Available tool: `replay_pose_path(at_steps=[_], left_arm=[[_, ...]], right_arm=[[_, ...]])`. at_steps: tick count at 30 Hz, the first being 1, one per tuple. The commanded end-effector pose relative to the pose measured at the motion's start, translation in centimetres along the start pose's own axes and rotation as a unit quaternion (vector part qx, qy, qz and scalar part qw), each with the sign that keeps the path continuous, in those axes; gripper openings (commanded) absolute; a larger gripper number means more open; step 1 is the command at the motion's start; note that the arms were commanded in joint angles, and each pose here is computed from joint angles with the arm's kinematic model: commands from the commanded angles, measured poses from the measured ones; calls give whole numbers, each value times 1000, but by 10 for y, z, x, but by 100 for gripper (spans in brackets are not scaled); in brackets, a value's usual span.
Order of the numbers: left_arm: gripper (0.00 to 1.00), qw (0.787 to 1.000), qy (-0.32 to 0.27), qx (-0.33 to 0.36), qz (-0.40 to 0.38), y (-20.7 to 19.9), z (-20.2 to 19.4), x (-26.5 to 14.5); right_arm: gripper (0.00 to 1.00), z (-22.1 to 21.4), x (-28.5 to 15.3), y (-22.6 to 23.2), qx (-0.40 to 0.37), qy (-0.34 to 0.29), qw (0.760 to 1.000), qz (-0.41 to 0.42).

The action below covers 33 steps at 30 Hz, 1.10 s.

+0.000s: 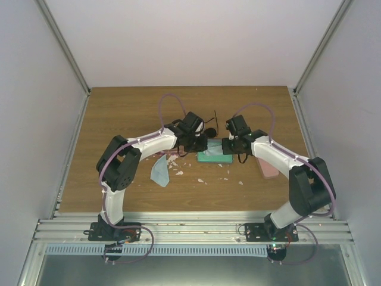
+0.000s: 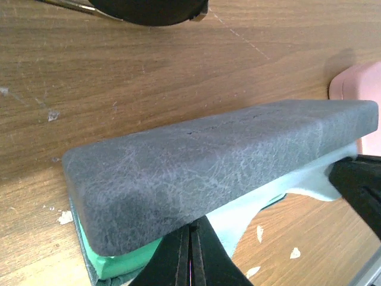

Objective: Organize the sunglasses
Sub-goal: Place the glasses cleaning cloth in the sunglasses case.

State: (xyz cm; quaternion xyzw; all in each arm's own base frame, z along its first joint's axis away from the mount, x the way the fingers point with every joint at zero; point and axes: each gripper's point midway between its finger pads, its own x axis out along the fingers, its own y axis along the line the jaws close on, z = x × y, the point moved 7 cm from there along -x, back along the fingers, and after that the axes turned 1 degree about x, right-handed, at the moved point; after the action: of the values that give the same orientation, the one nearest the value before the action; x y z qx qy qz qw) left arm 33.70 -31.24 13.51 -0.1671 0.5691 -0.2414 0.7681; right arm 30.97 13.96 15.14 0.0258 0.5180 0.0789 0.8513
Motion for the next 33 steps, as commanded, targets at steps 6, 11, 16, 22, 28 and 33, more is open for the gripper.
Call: replay_pose_path(at_steps=[6,11,16,22,28,33], left_arm=[[0,1000,20,-5,21,12,-1,18],[0,999,35,-8,28,17,-4,25],[1,999,38,-7,31,17,-5,27],[4,999,38,-4,33,18,-3,30],[12,998,43,-4,36,19,-4,30],[22,999,29,-3,31,13,-2,15]], right_arm=[[0,-20,29,-8,-3,52,999,-15],[1,-26,36,-9,-2,69,998,-16],[1,-31,40,-11,2,80,997,-20],[1,-37,47,-13,5,90,996,-30],[1,-38,49,-14,8,93,995,-33],[19,-25,30,-14,17,49,998,-34]])
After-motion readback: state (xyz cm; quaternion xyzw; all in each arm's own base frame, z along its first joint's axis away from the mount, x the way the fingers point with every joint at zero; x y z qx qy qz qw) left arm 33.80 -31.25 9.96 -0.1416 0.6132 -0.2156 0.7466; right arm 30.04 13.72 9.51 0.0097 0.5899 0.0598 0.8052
